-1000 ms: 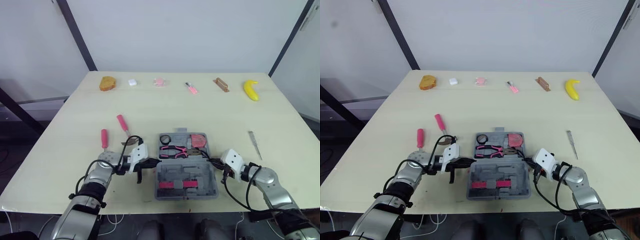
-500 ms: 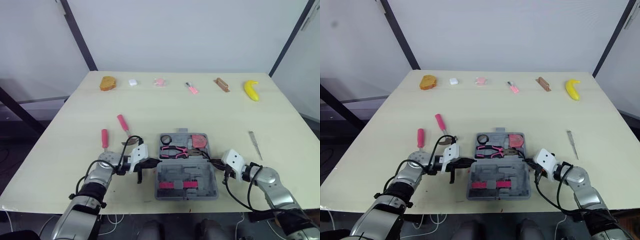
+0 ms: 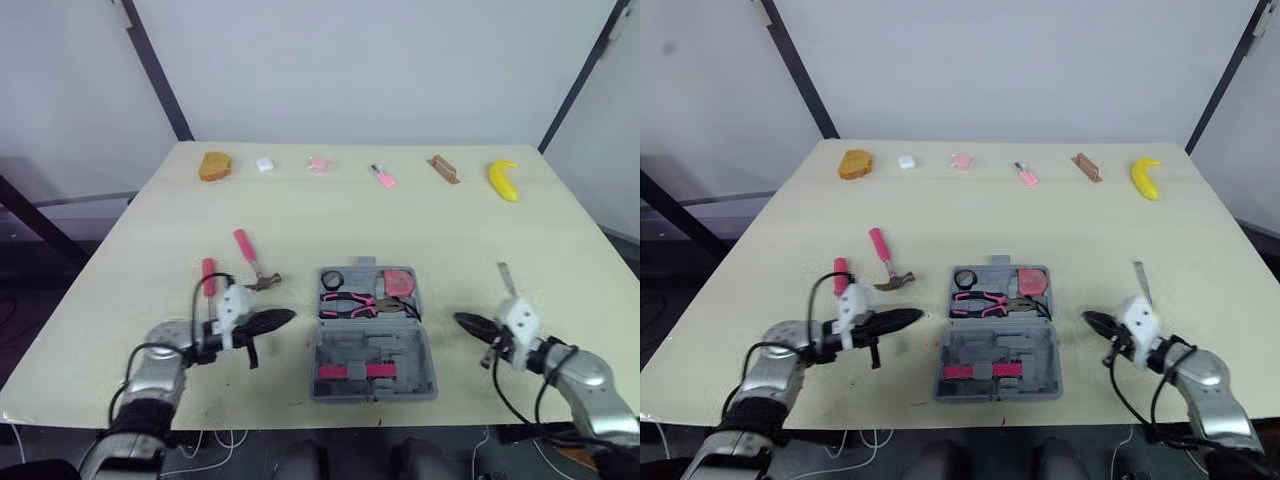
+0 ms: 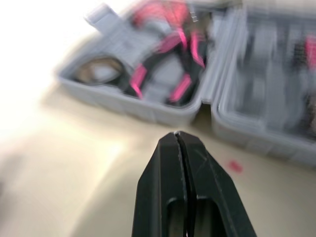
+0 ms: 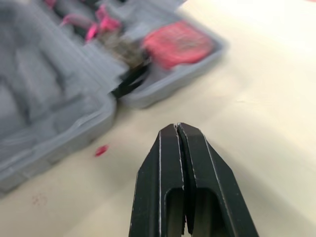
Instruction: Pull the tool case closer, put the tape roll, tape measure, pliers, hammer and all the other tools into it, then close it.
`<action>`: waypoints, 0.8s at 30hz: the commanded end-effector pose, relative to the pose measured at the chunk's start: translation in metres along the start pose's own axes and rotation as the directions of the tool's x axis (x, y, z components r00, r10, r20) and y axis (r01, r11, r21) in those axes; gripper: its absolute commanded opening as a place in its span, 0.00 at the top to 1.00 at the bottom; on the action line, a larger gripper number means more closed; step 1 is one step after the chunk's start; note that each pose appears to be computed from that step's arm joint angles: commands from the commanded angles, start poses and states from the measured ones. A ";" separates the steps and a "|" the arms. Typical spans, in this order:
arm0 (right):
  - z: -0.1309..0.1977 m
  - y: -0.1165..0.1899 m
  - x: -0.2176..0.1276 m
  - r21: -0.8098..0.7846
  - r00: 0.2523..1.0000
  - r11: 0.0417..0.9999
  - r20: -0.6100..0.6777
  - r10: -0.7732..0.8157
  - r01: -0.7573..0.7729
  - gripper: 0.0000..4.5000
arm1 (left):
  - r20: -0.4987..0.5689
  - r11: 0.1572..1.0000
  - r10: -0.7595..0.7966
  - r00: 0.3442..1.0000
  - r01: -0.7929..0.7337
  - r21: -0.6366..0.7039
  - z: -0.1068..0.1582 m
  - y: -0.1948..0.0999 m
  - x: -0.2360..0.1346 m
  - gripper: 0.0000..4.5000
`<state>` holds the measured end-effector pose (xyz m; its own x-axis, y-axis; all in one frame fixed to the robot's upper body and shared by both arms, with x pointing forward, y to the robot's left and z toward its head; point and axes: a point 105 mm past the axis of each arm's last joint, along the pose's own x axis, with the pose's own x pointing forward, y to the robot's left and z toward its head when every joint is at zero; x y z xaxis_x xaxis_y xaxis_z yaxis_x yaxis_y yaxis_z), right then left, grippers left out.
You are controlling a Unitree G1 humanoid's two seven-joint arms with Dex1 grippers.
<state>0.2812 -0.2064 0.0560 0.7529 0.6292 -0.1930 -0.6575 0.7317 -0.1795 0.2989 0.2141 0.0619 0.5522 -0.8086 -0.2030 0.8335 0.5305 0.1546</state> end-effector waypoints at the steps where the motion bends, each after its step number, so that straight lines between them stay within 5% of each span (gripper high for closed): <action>1: 0.014 -0.020 -0.024 0.033 0.987 0.991 0.082 -0.135 0.132 0.99 | 0.113 0.983 0.179 0.977 -0.174 -0.053 0.023 0.019 -0.027 1.00; 6: -0.001 -0.041 -0.068 0.097 0.945 0.944 0.062 -0.321 0.314 0.99 | 0.154 0.876 0.478 0.865 -0.457 -0.151 0.020 0.038 -0.079 1.00; 9: -0.012 -0.050 -0.101 0.124 0.909 0.903 0.023 -0.416 0.410 1.00 | 0.081 0.793 0.599 0.796 -0.577 -0.196 -0.001 0.034 -0.118 0.82; 13: -0.026 -0.057 -0.137 0.152 0.856 0.844 -0.024 -0.517 0.514 1.00 | -0.009 0.707 0.689 0.724 -0.675 -0.211 -0.021 0.026 -0.156 0.44; 17: -0.038 -0.065 -0.170 0.222 0.773 0.746 -0.064 -0.631 0.627 0.63 | -0.109 0.646 0.730 0.675 -0.733 -0.214 -0.039 0.018 -0.189 0.04; 21: -0.054 -0.064 -0.197 0.217 0.728 0.697 -0.130 -0.673 0.683 0.17 | -0.187 0.593 0.757 0.627 -0.778 -0.209 -0.055 0.015 -0.215 0.00; 23: -0.068 -0.063 -0.215 0.206 0.691 0.660 -0.184 -0.699 0.723 0.01 | -0.225 0.575 0.759 0.611 -0.791 -0.207 -0.064 0.010 -0.224 0.00; 24: -0.072 -0.063 -0.218 0.199 0.681 0.652 -0.199 -0.704 0.732 0.01 | -0.229 0.579 0.756 0.614 -0.789 -0.206 -0.066 0.009 -0.224 0.00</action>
<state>0.1645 -0.3933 0.0321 0.9731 -0.0854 -0.2139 0.0841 0.9963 -0.0151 0.1889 0.4110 0.0406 0.9710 -0.0483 -0.2340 0.0537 0.9984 0.0168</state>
